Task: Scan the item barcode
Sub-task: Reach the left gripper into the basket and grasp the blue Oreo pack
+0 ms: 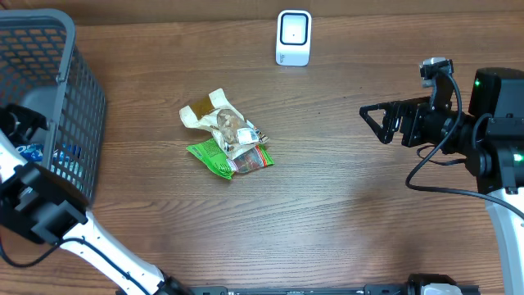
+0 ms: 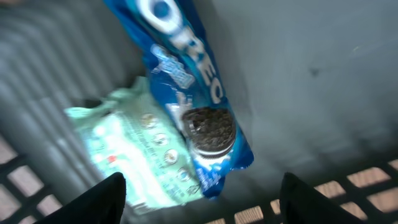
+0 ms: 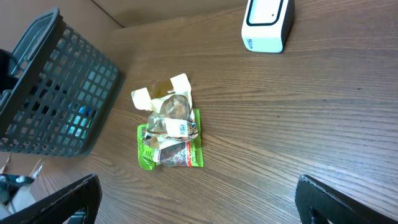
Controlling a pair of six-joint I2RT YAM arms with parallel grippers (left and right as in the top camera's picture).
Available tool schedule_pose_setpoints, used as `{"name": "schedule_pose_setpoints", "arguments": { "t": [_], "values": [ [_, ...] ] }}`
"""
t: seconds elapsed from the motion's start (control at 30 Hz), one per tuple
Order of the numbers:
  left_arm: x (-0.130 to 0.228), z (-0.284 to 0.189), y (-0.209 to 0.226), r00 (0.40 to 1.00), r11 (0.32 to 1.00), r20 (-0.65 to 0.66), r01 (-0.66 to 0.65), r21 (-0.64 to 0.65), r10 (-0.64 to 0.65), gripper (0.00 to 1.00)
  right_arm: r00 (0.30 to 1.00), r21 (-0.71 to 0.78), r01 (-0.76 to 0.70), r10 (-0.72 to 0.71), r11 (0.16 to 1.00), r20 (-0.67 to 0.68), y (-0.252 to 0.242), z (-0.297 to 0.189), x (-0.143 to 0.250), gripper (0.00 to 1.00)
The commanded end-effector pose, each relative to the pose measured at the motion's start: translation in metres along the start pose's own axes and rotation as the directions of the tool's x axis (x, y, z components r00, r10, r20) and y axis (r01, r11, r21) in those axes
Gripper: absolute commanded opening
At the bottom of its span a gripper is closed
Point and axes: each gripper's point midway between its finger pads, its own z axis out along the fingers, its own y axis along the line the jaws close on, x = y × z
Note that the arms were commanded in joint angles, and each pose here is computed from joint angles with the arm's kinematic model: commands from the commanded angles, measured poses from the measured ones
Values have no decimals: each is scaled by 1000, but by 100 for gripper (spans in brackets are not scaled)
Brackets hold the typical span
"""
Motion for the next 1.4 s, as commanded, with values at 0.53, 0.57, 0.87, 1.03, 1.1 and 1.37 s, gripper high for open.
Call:
{"name": "schedule_pose_setpoints", "arguments": {
  "t": [0.53, 0.57, 0.87, 1.03, 1.1, 1.37],
  "values": [
    [18, 73, -5, 995, 988, -91, -43, -149, 30, 63, 1000, 4, 10, -10, 1000, 19, 2, -3, -7, 100],
    [20, 76, -5, 995, 987, -94, -46, -155, 32, 63, 1000, 3, 10, -10, 1000, 19, 2, -3, -7, 100],
    [42, 108, 1, 986, 980, -161, -71, -186, 41, 45, 1000, 4, 6, -6, 1000, 15, 2, -3, -6, 100],
    [36, 92, -3, 989, 983, -140, -65, -171, 42, 4, 1000, 4, 4, -4, 1000, 13, 2, -3, -6, 100],
    [32, 78, -7, 991, 986, -126, -62, -156, 42, 4, 1000, 4, 5, -5, 1000, 14, 2, -3, -6, 100],
    [9, -39, -23, 998, 998, 40, -40, -38, 42, 4, 1000, 4, 6, -6, 1000, 14, 2, -3, -6, 100]
  ]
}}
